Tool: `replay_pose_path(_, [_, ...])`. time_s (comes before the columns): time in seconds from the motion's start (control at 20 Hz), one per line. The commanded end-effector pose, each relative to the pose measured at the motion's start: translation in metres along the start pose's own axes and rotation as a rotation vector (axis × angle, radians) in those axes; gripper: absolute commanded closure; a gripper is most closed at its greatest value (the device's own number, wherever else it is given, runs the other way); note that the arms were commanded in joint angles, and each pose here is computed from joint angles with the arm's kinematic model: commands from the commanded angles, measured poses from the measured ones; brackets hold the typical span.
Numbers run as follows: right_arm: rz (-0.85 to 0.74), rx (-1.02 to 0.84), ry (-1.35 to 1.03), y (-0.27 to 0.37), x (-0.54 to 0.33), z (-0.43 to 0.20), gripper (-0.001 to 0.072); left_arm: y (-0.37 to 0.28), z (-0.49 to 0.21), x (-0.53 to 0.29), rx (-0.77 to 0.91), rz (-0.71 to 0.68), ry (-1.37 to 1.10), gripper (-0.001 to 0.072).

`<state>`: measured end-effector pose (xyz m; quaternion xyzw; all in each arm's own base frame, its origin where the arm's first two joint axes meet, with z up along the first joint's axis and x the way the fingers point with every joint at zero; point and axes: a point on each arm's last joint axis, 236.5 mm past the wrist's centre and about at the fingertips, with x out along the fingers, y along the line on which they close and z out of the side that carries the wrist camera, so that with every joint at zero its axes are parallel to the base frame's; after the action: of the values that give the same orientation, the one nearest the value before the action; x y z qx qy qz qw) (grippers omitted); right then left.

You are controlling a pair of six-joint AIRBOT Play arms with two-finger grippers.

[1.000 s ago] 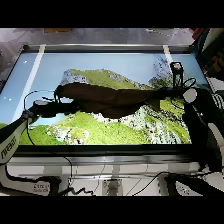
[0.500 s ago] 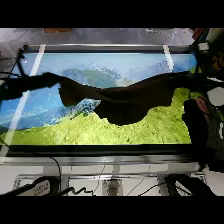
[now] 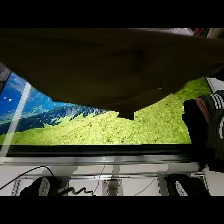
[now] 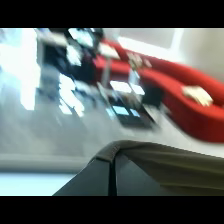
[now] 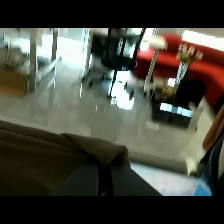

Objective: Fold the clothes and pants, and hang the long-sleeved shirts on hangers.

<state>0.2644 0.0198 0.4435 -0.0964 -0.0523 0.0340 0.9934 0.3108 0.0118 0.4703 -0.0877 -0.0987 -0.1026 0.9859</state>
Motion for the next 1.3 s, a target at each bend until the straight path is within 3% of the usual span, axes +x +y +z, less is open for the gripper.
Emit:
replay_pose_path(0.0, [-0.019, 0.015, -0.200, -0.006, -0.078, 0.063, 0.0695, -0.013, 0.075, -0.051, 0.118, 0.142, -0.255, 0.0696])
replay_pose_path(0.2, [0.037, 0.096, -0.279, 0.005, -0.114, 0.085, 0.0695, -0.027, 0.084, -0.071, 0.221, 0.188, -0.277, 0.0696])
replay_pose_path(0.35, [0.064, 0.146, -0.092, 0.012, -0.074, 0.043, 0.0696, -0.011, 0.056, -0.059, 0.255, 0.205, -0.160, 0.0697])
replay_pose_path(0.5, [0.101, 0.169, 0.251, 0.026, 0.003, -0.044, 0.0697, 0.021, -0.016, -0.025, 0.068, 0.152, 0.074, 0.0697])
replay_pose_path(0.7, [0.130, 0.148, 0.717, 0.045, 0.106, -0.202, 0.0696, 0.073, -0.166, 0.023, -0.240, 0.067, 0.480, 0.0697])
replay_pose_path(0.9, [0.171, 0.167, 1.013, 0.072, 0.158, -0.341, 0.0696, 0.085, -0.343, 0.055, -0.356, 0.000, 0.892, 0.0697])
replay_pose_path(1.05, [0.159, 0.171, 1.005, 0.078, 0.192, -0.386, 0.0695, 0.092, -0.424, 0.090, -0.439, 0.038, 0.935, 0.0697])
replay_pose_path(1.25, [0.103, 0.174, 0.754, 0.069, 0.251, -0.371, 0.0695, 0.115, -0.467, 0.136, -0.562, 0.183, 0.791, 0.0697])
